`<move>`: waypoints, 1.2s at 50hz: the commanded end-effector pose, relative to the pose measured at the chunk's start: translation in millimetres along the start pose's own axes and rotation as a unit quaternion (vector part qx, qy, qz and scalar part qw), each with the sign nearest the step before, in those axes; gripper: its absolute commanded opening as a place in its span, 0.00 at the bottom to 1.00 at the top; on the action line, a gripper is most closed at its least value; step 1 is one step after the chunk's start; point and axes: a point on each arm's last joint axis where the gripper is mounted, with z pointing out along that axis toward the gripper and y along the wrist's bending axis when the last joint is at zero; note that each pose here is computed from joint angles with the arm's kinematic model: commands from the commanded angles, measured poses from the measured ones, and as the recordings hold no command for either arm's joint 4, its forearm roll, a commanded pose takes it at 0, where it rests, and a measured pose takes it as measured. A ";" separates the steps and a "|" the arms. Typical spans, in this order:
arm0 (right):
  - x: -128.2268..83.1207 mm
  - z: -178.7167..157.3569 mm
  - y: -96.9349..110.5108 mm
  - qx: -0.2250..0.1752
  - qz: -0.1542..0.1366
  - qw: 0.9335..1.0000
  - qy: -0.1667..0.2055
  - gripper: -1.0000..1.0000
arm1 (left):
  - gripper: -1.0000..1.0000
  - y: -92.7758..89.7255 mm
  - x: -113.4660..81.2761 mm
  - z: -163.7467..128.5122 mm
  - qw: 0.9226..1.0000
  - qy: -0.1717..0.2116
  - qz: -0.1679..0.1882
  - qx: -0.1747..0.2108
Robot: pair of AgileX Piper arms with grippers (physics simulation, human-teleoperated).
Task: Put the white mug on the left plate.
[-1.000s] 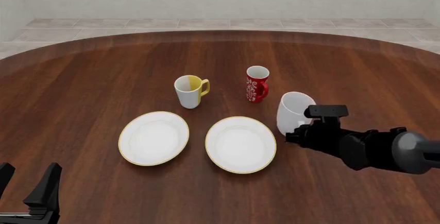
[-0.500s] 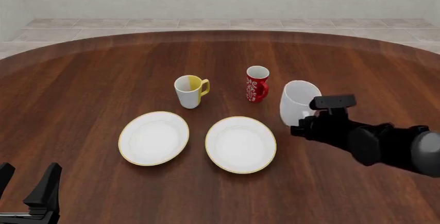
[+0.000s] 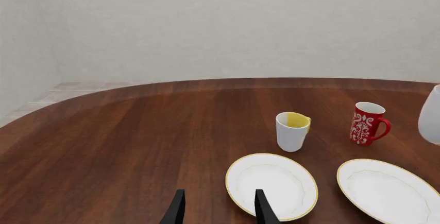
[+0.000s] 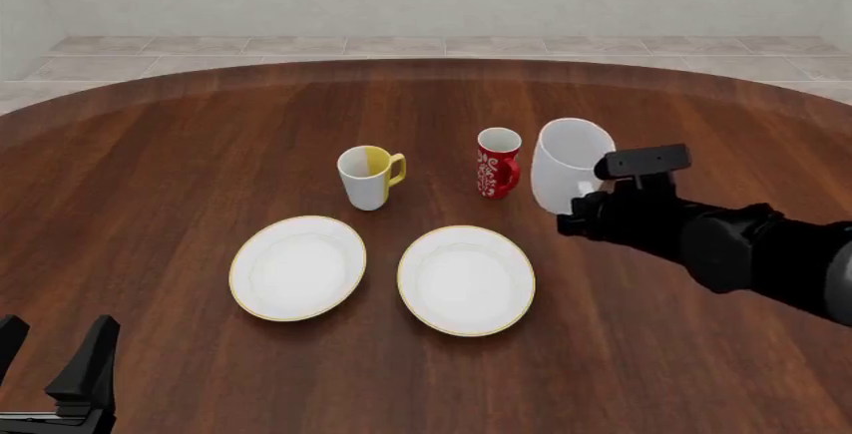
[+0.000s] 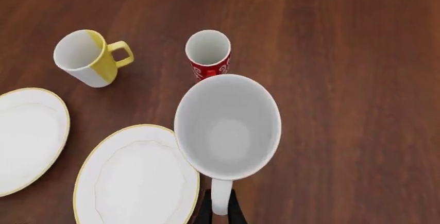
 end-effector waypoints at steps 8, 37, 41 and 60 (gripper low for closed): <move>-34.5 -2.5 27.6 -0.035 -0.032 0.999 -0.023 0.00 | 1.00 0.0 0.0 0.0 1.000 0.000 0.000 0.000; -66.7 16.0 90.9 -0.104 -0.081 0.991 -0.032 0.00 | 1.00 0.0 0.0 0.0 1.000 0.000 0.000 0.000; -73.1 15.6 98.6 -0.112 -0.089 0.989 -0.034 0.00 | 1.00 0.0 0.0 0.0 1.000 0.000 0.000 0.000; -84.3 25.9 142.4 -0.151 -0.121 0.981 -0.029 0.00 | 1.00 0.0 0.0 0.0 1.000 0.000 0.000 0.000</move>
